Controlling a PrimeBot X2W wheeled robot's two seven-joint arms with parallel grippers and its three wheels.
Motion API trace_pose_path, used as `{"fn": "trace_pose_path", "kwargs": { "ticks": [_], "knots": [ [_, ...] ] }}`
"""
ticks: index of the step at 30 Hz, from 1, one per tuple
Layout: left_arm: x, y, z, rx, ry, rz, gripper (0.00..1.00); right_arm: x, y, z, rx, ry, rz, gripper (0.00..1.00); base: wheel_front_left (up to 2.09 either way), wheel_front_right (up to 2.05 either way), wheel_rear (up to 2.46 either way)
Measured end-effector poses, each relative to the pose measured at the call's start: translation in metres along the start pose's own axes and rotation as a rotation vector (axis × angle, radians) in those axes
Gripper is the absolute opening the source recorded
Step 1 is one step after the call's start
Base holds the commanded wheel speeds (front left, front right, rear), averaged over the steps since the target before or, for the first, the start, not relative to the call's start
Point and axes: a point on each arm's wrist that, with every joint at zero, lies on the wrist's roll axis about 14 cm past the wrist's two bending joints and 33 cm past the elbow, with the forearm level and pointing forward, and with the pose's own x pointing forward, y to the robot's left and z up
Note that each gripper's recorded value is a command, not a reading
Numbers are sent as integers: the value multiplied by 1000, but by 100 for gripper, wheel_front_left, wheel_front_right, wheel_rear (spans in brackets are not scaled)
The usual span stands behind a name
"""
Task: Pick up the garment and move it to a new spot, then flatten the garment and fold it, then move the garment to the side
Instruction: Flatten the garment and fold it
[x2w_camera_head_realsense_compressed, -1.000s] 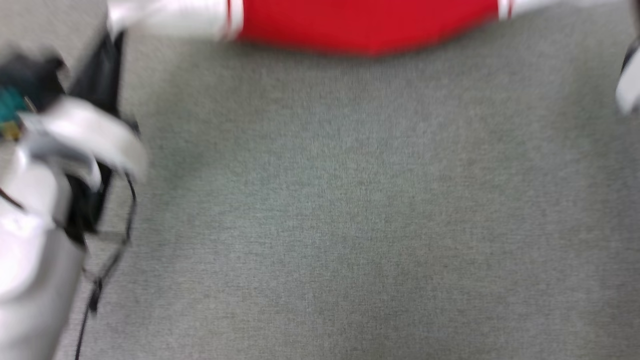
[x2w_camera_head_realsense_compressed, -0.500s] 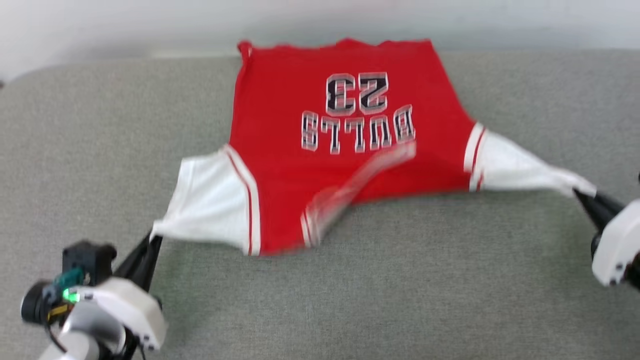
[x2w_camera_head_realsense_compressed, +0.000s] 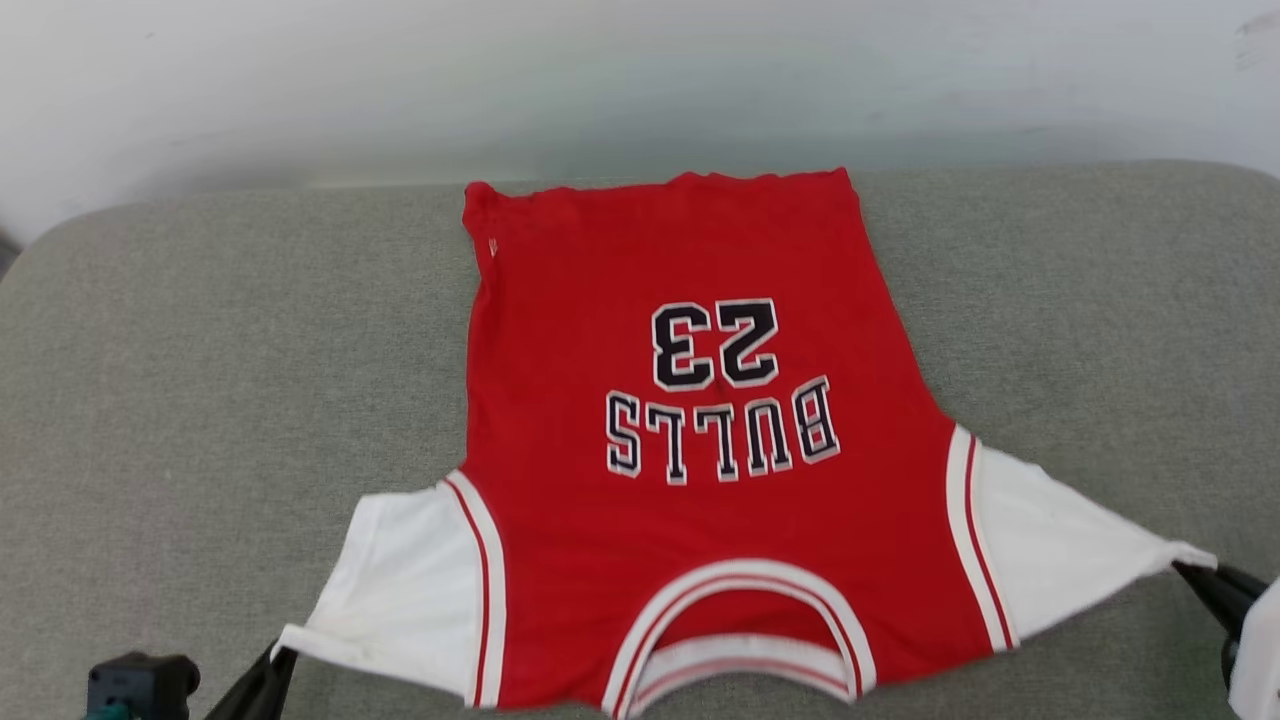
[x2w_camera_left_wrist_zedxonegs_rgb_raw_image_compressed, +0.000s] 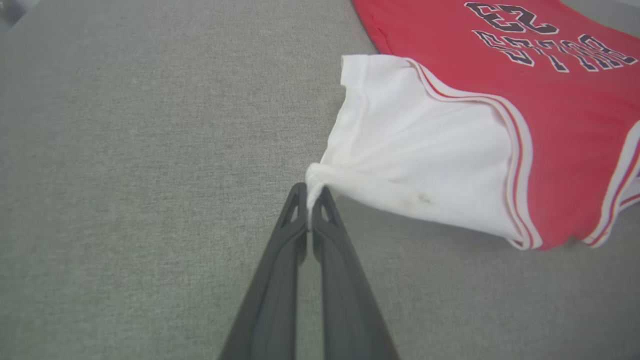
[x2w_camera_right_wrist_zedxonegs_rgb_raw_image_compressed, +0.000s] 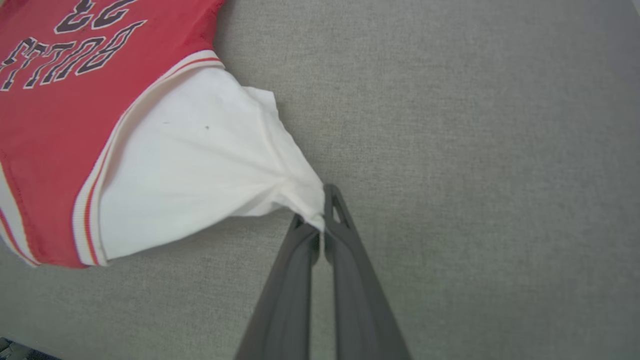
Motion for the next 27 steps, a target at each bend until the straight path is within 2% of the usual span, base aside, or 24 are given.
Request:
{"fn": "trace_pose_path", "kwargs": {
  "ticks": [7, 16, 17, 18, 19, 23, 27],
  "knots": [
    [-24, -7, -38, -34, 135, -7, 0, -21, -10, -46, 31, 160, -23, 0, 0, 0, 0],
    [-25, -26, -42, -59, 154, -64, 0, -25, -4, -65, 70, 242, -4, 0, 0, 0, 0],
    [-25, -29, -42, -60, 158, -77, 0, -25, -3, -66, 82, 253, 2, 5, 0, 0, 0],
    [-25, -33, -42, -63, 162, -88, 0, -24, -1, -64, 84, 250, 8, 49, 0, 0, 0],
    [-25, -37, -42, -71, 167, -104, 0, -23, 0, -60, 86, 241, 14, 100, 0, 0, 0],
    [-25, -47, -46, -85, 187, -131, 0, -20, 7, -53, 78, 260, 48, 100, 0, 0, 0],
    [-21, -54, -37, -83, 173, -153, 0, -11, 12, -24, 61, 221, 78, 100, 0, 0, 0]
  ]
}}
